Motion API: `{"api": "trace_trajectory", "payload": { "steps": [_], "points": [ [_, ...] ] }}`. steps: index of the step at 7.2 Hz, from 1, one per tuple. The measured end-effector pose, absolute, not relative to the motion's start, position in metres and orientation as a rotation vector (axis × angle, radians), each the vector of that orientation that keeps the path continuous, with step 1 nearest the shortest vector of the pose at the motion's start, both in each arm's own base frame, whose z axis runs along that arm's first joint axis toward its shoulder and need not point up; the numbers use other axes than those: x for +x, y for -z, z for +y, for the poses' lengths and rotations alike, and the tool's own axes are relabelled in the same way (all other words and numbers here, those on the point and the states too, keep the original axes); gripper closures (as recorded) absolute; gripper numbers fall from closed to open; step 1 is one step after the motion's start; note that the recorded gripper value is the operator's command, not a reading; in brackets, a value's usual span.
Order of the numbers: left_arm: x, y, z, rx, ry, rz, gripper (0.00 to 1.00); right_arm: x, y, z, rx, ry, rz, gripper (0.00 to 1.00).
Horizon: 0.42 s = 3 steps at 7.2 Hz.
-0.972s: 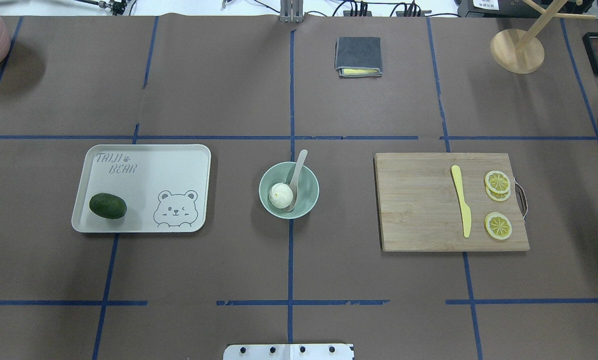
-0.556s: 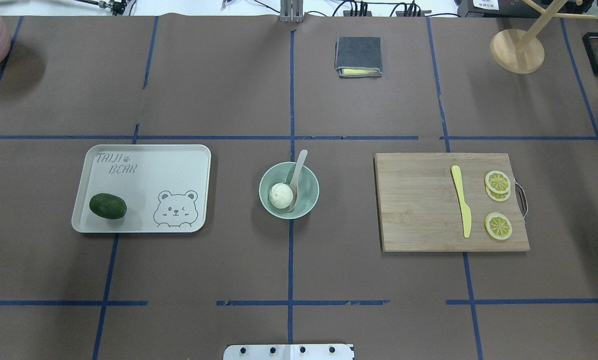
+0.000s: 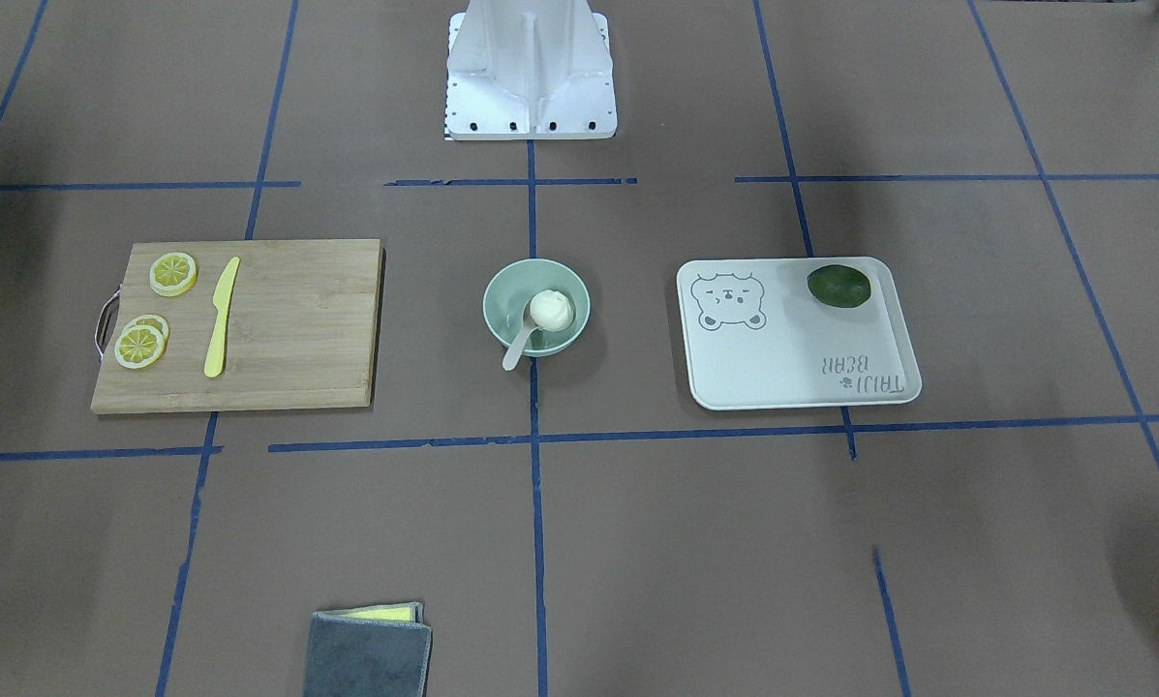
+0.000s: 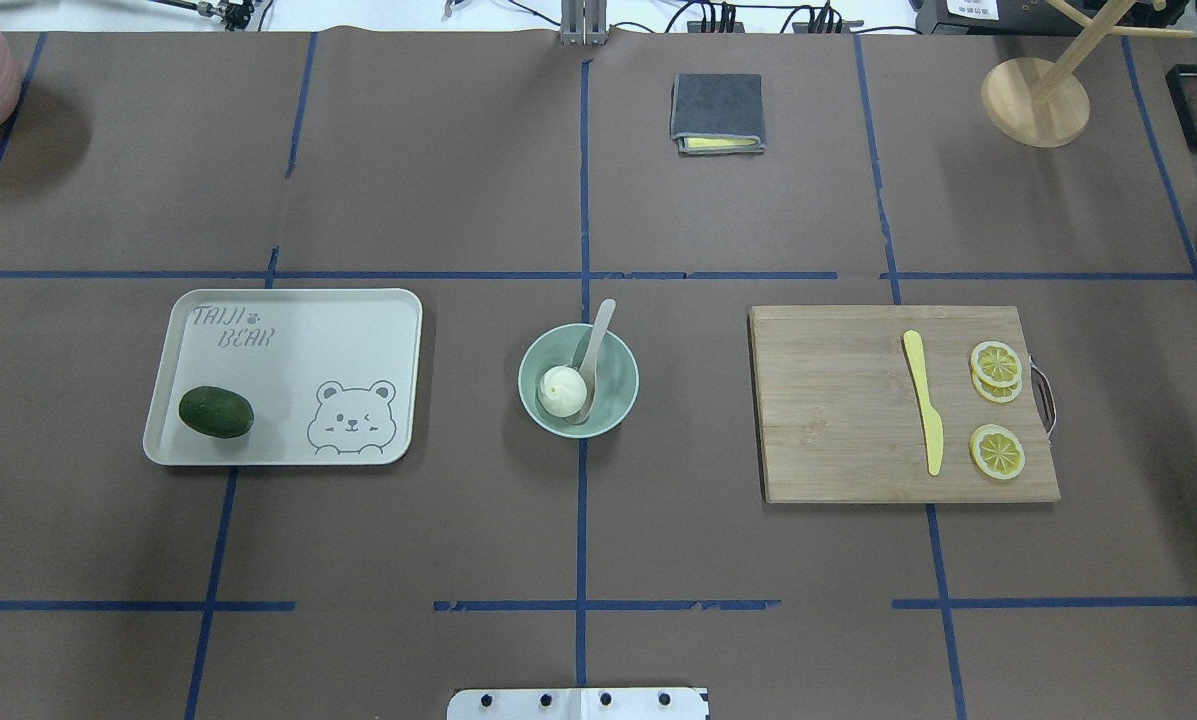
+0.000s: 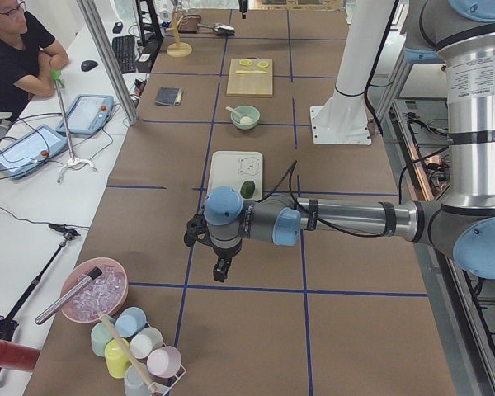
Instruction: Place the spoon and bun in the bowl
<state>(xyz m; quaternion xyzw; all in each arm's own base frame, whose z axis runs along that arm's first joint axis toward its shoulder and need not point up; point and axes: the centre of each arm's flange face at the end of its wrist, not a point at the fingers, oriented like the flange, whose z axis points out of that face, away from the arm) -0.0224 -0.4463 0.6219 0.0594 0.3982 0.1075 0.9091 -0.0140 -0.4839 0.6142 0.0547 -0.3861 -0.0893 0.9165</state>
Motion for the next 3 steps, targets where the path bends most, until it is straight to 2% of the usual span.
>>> {"api": "trace_trajectory", "payload": {
  "steps": [3],
  "points": [
    [-0.025,-0.617,-0.446,0.083,-0.2,0.82,0.0,-0.008,-0.587,-0.481,0.092,0.191,-0.741,0.0]
  ]
}}
